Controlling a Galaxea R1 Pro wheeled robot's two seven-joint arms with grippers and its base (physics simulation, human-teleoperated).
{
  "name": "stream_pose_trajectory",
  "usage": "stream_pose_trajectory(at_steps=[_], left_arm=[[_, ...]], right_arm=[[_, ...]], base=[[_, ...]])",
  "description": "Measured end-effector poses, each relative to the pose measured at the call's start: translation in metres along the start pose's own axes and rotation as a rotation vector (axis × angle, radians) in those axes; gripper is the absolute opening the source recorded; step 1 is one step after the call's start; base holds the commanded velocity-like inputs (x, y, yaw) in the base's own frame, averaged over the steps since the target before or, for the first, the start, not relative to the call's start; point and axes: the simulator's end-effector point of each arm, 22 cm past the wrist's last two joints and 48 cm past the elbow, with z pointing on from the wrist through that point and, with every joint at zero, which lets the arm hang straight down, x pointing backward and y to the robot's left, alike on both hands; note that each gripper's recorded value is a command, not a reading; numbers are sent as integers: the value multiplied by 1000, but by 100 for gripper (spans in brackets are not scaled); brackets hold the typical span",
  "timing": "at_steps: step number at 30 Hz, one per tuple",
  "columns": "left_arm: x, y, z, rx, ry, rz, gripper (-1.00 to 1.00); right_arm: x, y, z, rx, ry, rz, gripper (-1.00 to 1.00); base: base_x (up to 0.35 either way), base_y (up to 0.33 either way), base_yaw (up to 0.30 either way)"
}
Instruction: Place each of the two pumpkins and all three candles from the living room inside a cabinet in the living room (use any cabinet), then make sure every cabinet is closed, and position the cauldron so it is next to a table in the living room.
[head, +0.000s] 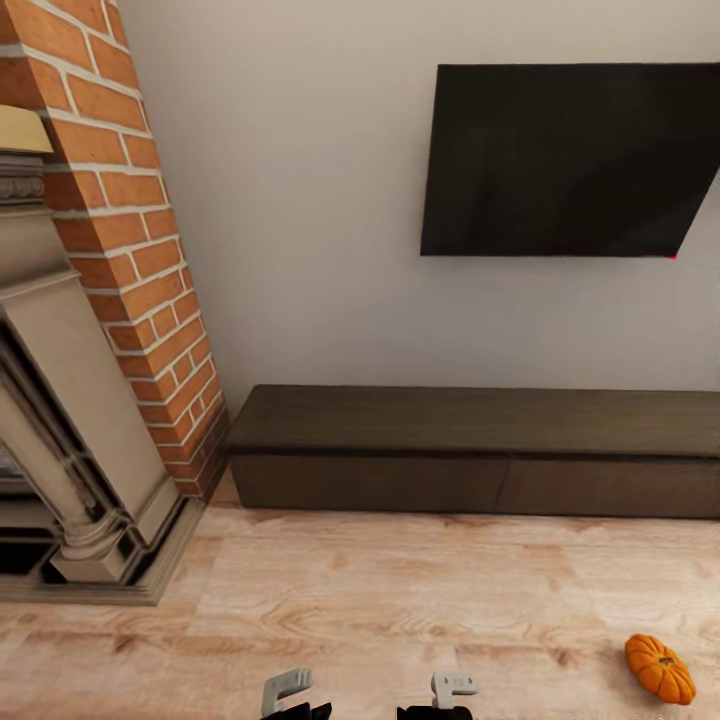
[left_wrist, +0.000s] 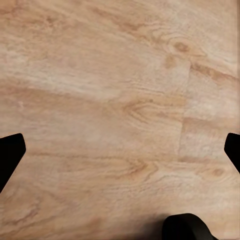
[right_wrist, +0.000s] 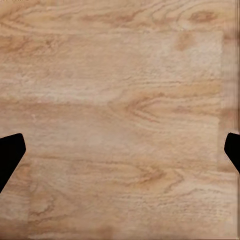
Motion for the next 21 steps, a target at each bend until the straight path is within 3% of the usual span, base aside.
stream_pose_trajectory(at_steps=[5, 13, 21], left_arm=[[3, 1, 1, -1, 6, -3, 100], [4, 2, 1, -3, 9, -3, 100], [4, 2, 1, -2, 8, -5, 100]], right_arm=[[2, 0, 1, 0, 5, 0, 100], [-1, 2, 1, -5, -9, -5, 100], [-3, 1, 1, -1, -11, 1, 100]], base=[[8, -5, -158], [9, 0, -23], [171, 0, 0]])
